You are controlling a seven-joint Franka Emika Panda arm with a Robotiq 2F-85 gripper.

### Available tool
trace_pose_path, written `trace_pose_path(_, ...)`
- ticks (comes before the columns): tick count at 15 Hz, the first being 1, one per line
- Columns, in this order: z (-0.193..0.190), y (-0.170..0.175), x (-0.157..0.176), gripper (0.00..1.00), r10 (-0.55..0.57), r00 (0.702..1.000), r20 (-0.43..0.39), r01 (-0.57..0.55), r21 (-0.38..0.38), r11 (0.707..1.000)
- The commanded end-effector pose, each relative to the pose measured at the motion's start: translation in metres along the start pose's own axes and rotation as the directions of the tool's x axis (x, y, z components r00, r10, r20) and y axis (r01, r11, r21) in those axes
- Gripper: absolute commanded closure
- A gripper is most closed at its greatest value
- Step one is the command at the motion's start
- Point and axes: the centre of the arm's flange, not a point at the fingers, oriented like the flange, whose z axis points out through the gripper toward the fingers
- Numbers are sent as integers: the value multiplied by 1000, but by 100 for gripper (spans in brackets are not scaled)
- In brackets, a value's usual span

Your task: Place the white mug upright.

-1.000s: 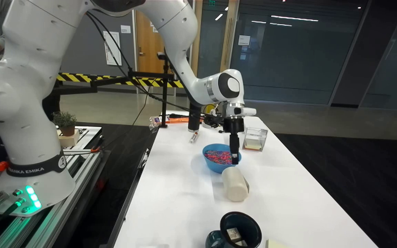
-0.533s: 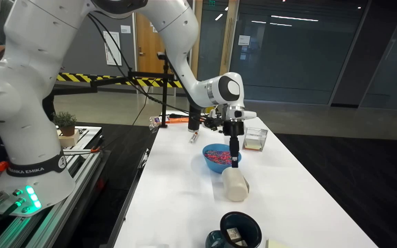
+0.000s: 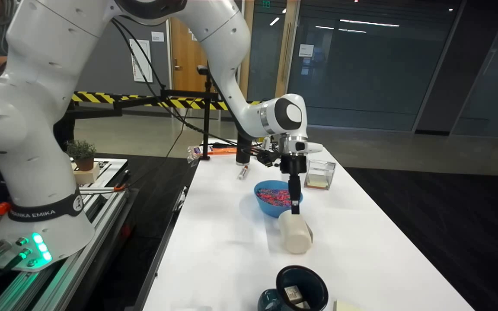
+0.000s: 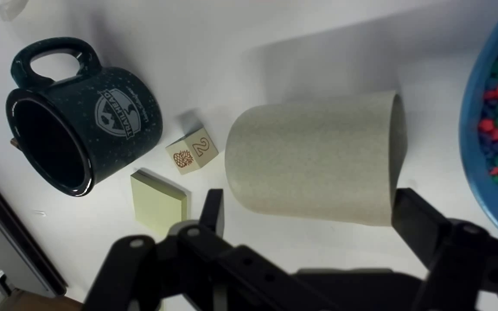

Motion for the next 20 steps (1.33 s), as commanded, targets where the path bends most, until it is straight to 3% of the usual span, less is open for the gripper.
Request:
trace_pose_path(1, 4, 1, 1, 0, -36, 999, -20, 36, -23, 999)
trace_pose_path(10, 9, -4, -11, 0, -100, 994, -48, 98, -56, 994)
trace_pose_path(20, 14, -6, -11, 0, -170, 979, -109, 149, -176, 973)
